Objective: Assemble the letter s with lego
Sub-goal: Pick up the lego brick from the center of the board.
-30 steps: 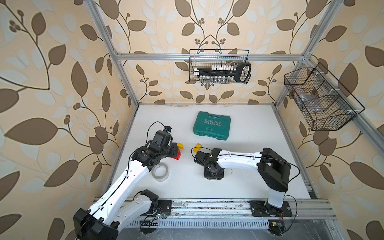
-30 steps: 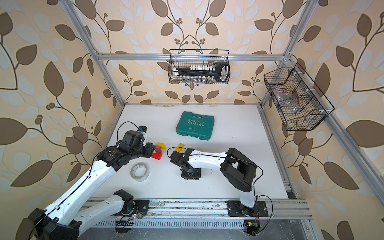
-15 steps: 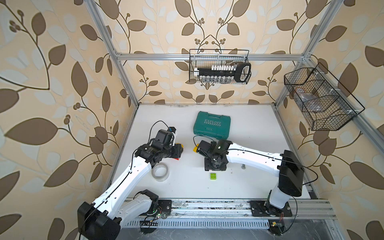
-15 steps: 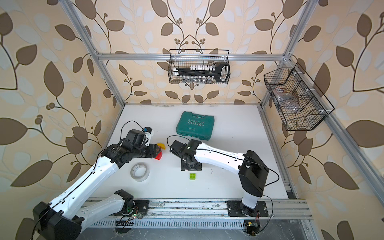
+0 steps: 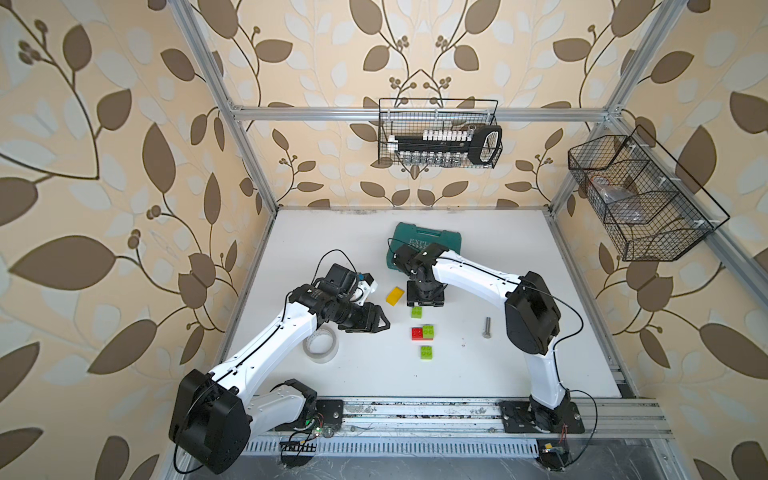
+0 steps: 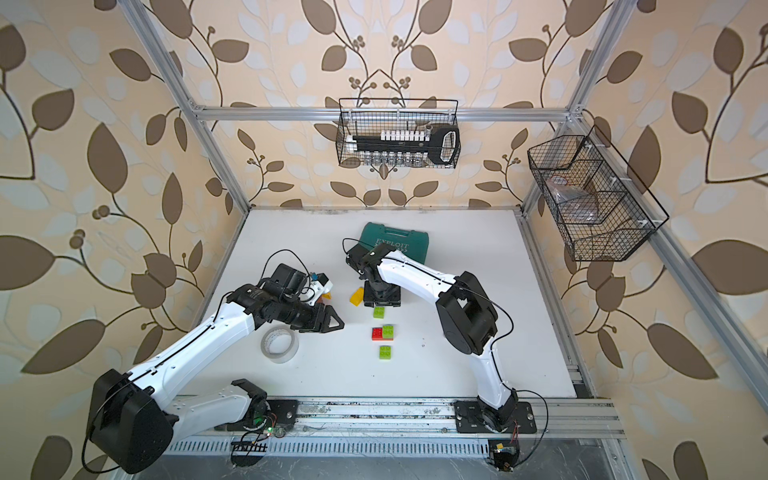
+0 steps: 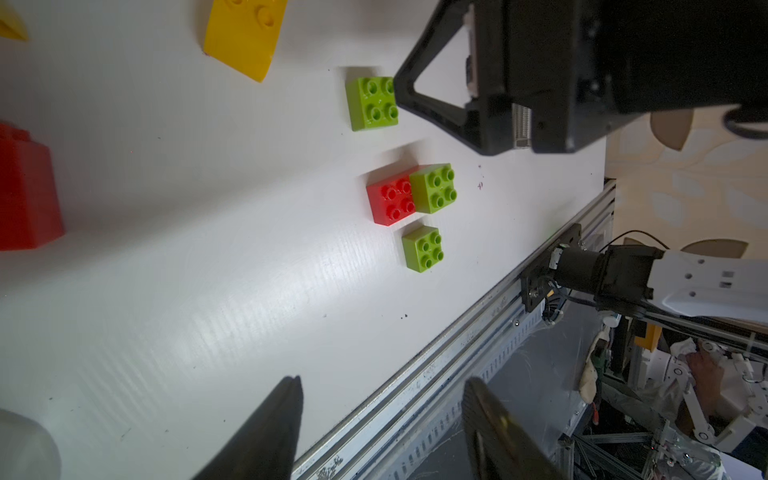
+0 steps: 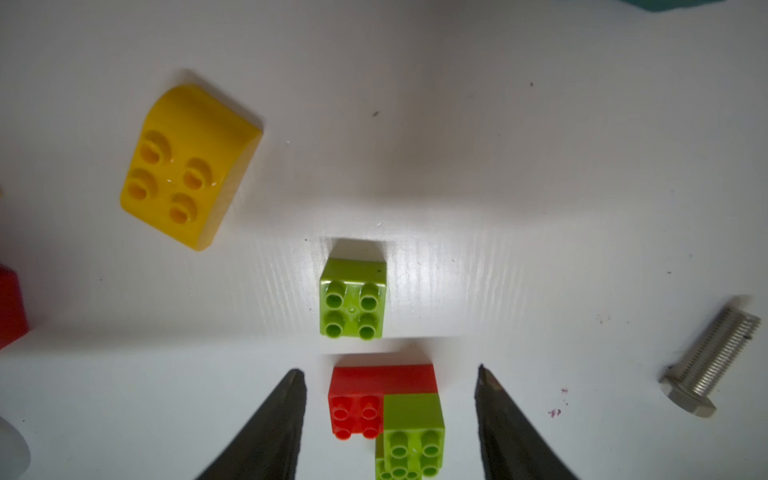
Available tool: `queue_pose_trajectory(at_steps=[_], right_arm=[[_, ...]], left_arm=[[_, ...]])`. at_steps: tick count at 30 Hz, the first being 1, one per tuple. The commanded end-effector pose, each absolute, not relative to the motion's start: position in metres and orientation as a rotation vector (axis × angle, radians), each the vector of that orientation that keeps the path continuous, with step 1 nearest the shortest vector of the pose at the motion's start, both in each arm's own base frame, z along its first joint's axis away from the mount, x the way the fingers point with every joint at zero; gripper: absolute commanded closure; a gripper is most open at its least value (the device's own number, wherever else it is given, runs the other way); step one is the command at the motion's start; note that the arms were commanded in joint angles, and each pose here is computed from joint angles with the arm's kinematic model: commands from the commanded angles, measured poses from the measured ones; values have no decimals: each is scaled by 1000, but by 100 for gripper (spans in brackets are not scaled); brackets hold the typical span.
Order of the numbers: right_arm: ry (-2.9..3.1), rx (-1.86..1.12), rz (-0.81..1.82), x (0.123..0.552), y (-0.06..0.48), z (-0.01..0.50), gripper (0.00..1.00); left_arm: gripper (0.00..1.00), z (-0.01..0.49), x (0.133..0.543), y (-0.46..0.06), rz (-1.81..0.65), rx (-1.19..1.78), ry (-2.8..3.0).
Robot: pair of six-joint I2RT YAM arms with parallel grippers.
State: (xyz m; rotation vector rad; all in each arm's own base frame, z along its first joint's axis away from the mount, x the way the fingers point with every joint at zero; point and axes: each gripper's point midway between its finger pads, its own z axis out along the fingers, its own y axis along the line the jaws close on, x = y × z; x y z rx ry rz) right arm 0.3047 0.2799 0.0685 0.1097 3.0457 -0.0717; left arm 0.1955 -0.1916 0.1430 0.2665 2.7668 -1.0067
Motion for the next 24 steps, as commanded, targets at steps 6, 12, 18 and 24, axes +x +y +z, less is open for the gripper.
queue_pose_trajectory(at_steps=[6, 12, 18, 24], right_arm=[[3109, 129, -132, 303, 281, 48, 41], [3124, 187, -133, 299, 282, 34, 47], [3140, 192, -141, 298, 284, 23, 51], [3141, 213, -142, 298, 285, 19, 57]], left_arm=[[34, 145, 190, -196, -1050, 299, 2757], [34, 146, 190, -196, -1047, 303, 2750], [33, 145, 191, -195, -1034, 301, 2750], [34, 144, 191, -195, -1033, 298, 2756]])
